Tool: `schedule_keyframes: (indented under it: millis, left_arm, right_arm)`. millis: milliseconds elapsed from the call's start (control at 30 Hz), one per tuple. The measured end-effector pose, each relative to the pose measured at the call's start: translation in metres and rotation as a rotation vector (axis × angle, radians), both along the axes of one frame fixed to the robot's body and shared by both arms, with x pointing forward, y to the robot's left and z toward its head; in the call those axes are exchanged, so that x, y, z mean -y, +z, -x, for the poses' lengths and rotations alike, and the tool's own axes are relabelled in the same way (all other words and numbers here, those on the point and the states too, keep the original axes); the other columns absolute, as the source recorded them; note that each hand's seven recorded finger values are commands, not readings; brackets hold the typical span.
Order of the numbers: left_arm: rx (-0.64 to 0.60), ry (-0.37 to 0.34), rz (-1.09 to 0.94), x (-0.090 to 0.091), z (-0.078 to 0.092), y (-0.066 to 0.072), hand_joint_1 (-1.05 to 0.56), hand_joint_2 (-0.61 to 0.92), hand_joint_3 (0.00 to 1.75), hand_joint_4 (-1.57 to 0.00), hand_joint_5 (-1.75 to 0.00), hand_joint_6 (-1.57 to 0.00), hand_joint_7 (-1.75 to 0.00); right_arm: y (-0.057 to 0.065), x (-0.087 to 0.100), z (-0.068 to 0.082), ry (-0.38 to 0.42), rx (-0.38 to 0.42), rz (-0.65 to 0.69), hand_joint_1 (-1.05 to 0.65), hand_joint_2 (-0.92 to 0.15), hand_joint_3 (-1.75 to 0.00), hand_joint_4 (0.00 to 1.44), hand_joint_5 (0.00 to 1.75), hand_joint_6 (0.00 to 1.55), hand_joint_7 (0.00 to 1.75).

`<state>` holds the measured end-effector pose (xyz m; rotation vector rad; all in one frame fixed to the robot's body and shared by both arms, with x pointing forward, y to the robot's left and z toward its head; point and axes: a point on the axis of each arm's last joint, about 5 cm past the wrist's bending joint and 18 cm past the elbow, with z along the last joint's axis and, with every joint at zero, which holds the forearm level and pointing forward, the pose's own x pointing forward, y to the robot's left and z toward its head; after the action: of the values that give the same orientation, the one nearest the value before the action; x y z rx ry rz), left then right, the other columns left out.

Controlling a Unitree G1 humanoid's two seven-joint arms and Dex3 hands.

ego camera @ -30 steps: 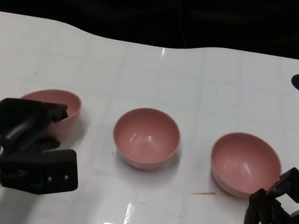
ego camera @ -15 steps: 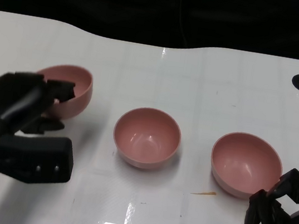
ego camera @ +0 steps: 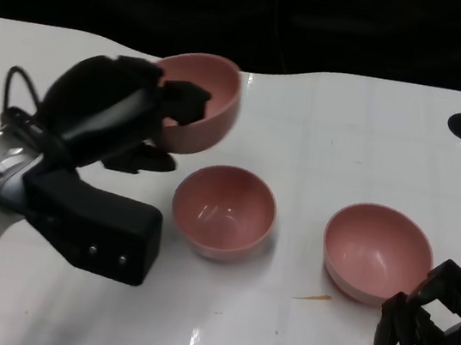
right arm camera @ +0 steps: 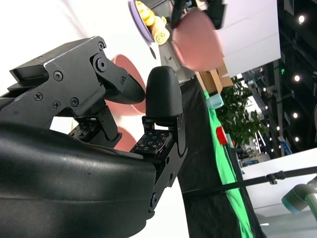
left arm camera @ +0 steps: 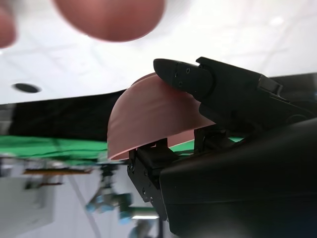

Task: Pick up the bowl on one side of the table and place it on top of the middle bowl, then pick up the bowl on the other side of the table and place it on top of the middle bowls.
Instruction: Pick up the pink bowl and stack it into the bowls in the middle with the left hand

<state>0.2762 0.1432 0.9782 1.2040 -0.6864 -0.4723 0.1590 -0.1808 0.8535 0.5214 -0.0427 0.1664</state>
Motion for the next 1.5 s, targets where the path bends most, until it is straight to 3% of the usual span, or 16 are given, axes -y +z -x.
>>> schedule_keyframes:
  millis: [100, 133, 167, 200, 233, 300, 433, 600, 700, 800, 900, 1100, 1200, 1300, 1367, 1500]
  left_arm:
    - [-0.008, -0.062, -0.004, 0.013, 0.001, -0.001, -0.15, 0.92, 0.1, -0.9, -1.33, -0.91, -0.95]
    - [-0.012, -0.078, -0.009, 0.017, 0.001, -0.001, -0.17, 0.92, 0.11, -1.02, -1.02, -1.04, -0.61]
    - [-0.015, -0.092, -0.014, 0.02, 0.0, 0.0, -0.18, 0.92, 0.12, -1.07, -0.89, -1.11, -0.45]
    - [-0.015, -0.102, -0.019, 0.023, 0.0, 0.001, -0.18, 0.92, 0.11, -1.1, -0.86, -1.17, -0.37]
    - [-0.014, -0.109, -0.019, 0.025, 0.0, 0.002, -0.17, 0.92, 0.09, -1.05, -1.02, -1.22, -0.35]
    - [-0.023, -0.123, -0.018, 0.03, 0.0, 0.001, -0.17, 0.92, 0.09, -1.01, -1.12, -1.23, -0.34]
    - [-0.037, -0.135, -0.034, 0.035, 0.001, -0.003, -0.14, 0.92, 0.08, -0.92, -1.33, -1.06, -0.7]
    - [-0.055, -0.131, -0.05, 0.037, 0.0, -0.008, -0.12, 0.92, 0.07, -0.9, -1.34, -0.97, -0.87]
    - [-0.05, -0.131, -0.055, 0.037, 0.0, -0.009, -0.13, 0.92, 0.08, -0.93, -1.28, -0.97, -0.8]
    - [-0.053, -0.13, -0.055, 0.036, 0.0, -0.013, -0.14, 0.92, 0.1, -0.89, -1.37, -0.98, -0.82]
    - [-0.066, -0.125, -0.059, 0.035, -0.001, -0.017, -0.13, 0.92, 0.12, -0.83, -1.47, -0.88, -1.05]
    - [-0.084, -0.115, -0.064, 0.033, -0.001, -0.02, -0.13, 0.92, 0.15, -0.88, -1.34, -0.89, -0.99]
    - [-0.096, -0.109, -0.068, 0.031, -0.003, -0.026, -0.13, 0.92, 0.16, -0.81, -1.45, -0.78, -1.2]
    - [-0.108, -0.092, -0.072, 0.028, -0.004, -0.032, -0.14, 0.92, 0.2, -0.79, -1.43, -0.77, -1.2]
    - [-0.119, -0.08, -0.081, 0.025, -0.005, -0.037, -0.15, 0.92, 0.2, -0.85, -1.3, -0.79, -1.15]
    - [-0.135, -0.068, -0.102, 0.023, -0.005, -0.045, -0.15, 0.92, 0.21, -0.84, -1.31, -0.76, -1.18]
  right_arm:
    - [0.0, -0.001, 0.0, -0.001, 0.002, -0.002, -0.07, -0.59, -1.01, 0.83, 1.75, 0.79, 1.42]
    - [0.0, -0.002, 0.0, -0.001, 0.002, -0.004, -0.06, -0.61, -1.0, 0.83, 1.75, 0.78, 1.43]
    - [0.0, -0.003, 0.0, 0.001, 0.002, -0.007, -0.06, -0.62, -0.99, 0.83, 1.75, 0.78, 1.44]
    - [0.0, -0.004, 0.0, 0.002, 0.003, -0.01, -0.06, -0.61, -0.98, 0.83, 1.75, 0.77, 1.44]
    - [0.0, -0.005, 0.0, 0.003, 0.003, -0.013, -0.07, -0.61, -0.96, 0.83, 1.74, 0.77, 1.43]
    - [-0.001, -0.008, 0.0, 0.003, 0.006, -0.015, -0.07, -0.61, -0.95, 0.84, 1.74, 0.78, 1.43]
    - [-0.001, -0.011, 0.001, 0.004, 0.009, -0.024, -0.06, -0.61, -0.96, 0.84, 1.74, 0.79, 1.42]
    - [0.0, -0.012, 0.001, 0.001, 0.012, -0.022, -0.09, -0.6, -0.96, 0.85, 1.72, 0.81, 1.39]
    - [0.0, -0.012, 0.001, 0.002, 0.014, -0.023, -0.07, -0.61, -0.98, 0.85, 1.72, 0.81, 1.39]
    - [0.0, -0.012, 0.001, 0.003, 0.015, -0.025, -0.07, -0.6, -0.98, 0.85, 1.72, 0.81, 1.39]
    - [0.0, -0.012, 0.002, 0.003, 0.014, -0.025, -0.07, -0.6, -0.99, 0.85, 1.73, 0.8, 1.4]
    - [0.001, -0.012, 0.002, -0.001, 0.017, -0.02, -0.08, -0.59, -0.97, 0.86, 1.72, 0.8, 1.41]
    - [0.001, -0.012, 0.003, -0.004, 0.016, -0.018, -0.07, -0.6, -0.98, 0.86, 1.72, 0.79, 1.42]
    - [0.001, -0.012, 0.003, -0.007, 0.013, -0.016, -0.07, -0.62, -0.97, 0.84, 1.74, 0.77, 1.43]
    - [0.001, -0.012, 0.003, -0.005, 0.015, -0.016, -0.07, -0.62, -0.97, 0.83, 1.75, 0.76, 1.44]
    - [0.001, -0.012, 0.003, -0.002, 0.017, -0.02, -0.07, -0.62, -0.95, 0.84, 1.74, 0.78, 1.43]
